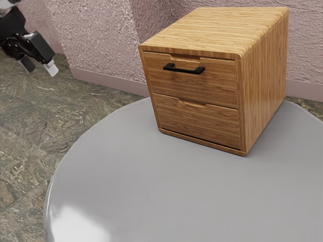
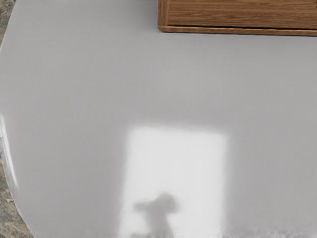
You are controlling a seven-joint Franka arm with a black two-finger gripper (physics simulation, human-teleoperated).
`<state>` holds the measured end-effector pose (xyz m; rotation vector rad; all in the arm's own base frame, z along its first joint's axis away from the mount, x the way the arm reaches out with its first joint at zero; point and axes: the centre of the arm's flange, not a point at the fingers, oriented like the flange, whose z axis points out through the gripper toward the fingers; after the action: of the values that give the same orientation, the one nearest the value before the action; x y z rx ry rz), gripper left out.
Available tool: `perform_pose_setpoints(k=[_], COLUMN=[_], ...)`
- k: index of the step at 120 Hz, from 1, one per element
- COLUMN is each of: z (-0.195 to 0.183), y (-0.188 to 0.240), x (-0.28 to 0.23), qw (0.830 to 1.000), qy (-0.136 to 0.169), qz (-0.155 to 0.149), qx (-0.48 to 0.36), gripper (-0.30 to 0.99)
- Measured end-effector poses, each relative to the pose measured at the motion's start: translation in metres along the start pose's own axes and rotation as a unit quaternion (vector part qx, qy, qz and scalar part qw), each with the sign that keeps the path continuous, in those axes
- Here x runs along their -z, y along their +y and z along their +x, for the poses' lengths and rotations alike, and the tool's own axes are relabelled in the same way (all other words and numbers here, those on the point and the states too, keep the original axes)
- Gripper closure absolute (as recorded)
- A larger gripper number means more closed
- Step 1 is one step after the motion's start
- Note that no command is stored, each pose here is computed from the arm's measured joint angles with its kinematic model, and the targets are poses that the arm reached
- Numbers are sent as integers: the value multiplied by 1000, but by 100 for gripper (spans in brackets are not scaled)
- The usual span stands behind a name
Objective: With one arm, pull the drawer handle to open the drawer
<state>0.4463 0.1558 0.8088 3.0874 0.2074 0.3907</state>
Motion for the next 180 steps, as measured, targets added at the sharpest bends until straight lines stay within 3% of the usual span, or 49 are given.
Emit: perform_pose_setpoints(k=[13,24,44,63,95,117,153,162,180], z=[8,16,17,43,76,84,114,124,134], y=[2,19,43,64,91,130,195,204,193], x=[-16,-40,-77,-107,-131,-139,-154,-166,-174], qw=[996,983,944,902,830,777,705,693,684], qy=[-12,-20,-14,2,26,33,43,43,45], qz=[17,17,29,58,112,122,136,139,148], qx=[-87,-181,-329,-428,-546,-617,-694,-706,-713], gripper=[2,2,2,2,2,2,2,2,2])
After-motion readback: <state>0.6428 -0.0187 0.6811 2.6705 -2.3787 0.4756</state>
